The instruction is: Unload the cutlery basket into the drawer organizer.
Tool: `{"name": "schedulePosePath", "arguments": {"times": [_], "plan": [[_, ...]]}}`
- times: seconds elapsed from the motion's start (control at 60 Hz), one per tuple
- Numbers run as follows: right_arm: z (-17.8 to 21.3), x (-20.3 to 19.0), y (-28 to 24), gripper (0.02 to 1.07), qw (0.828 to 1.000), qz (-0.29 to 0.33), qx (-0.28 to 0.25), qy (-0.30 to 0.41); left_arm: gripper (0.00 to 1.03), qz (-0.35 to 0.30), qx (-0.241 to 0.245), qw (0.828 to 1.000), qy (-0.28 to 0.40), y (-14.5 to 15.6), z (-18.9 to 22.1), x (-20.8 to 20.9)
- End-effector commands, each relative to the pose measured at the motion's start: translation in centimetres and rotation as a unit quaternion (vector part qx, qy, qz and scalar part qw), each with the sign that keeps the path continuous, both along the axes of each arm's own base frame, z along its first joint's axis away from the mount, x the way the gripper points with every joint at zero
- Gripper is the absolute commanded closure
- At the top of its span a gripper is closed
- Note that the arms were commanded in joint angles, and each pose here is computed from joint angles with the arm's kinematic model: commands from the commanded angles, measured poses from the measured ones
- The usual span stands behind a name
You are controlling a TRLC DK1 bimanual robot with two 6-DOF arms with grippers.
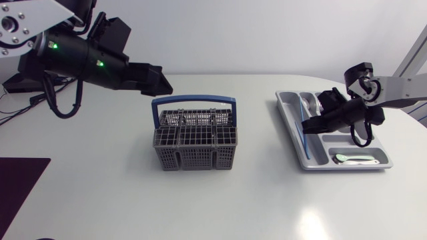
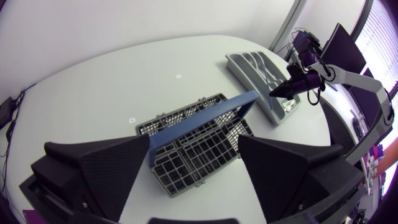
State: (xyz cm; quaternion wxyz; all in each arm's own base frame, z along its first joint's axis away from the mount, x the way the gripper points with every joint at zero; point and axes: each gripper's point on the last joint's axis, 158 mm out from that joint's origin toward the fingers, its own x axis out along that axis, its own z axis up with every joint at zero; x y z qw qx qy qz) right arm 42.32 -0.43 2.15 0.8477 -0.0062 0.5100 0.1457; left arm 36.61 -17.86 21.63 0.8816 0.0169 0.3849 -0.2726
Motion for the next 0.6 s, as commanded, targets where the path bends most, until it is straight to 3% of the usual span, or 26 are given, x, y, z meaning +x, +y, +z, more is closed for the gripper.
{"name": "schedulePosePath", "arguments": {"times": [0.0, 0.283, 0.317, 0.383, 0.4, 0.45, 0.583], "plan": [[-1.2, 0.9, -0.8, 1.01, 1.000, -0.021, 0.002, 0.013, 0.05, 0.007, 0.011, 1.000, -0.007, 1.5, -0.7, -0.2], [-3.2, 1.8, -1.2, 0.99, 0.999, -0.026, -0.003, 0.033, 0.05, 0.034, 0.024, 0.999, 0.000, 4.6, -2.3, 0.0], [-3.2, 1.9, -1.3, 0.90, 0.999, -0.027, -0.005, 0.032, 0.05, 0.039, 0.025, 0.999, 0.000, 5.1, -2.5, 0.0], [-2.9, 1.8, -1.2, 0.56, 0.999, -0.029, -0.005, 0.030, 0.05, 0.047, 0.028, 0.998, 0.003, 5.9, -2.8, 0.0], [-2.6, 1.7, -1.2, 0.41, 0.999, -0.029, -0.006, 0.027, 0.05, 0.050, 0.030, 0.998, 0.004, 6.3, -3.0, 0.1], [-2.1, 1.4, -1.3, 0.24, 0.999, -0.031, -0.013, 0.022, 0.05, 0.057, 0.032, 0.998, 0.005, 7.0, -3.2, 0.2], [0.3, 0.5, -0.5, 0.15, 0.999, -0.024, -0.034, -0.008, 0.05, 0.073, 0.049, 0.996, 0.025, 8.7, -5.3, 0.3]]}}
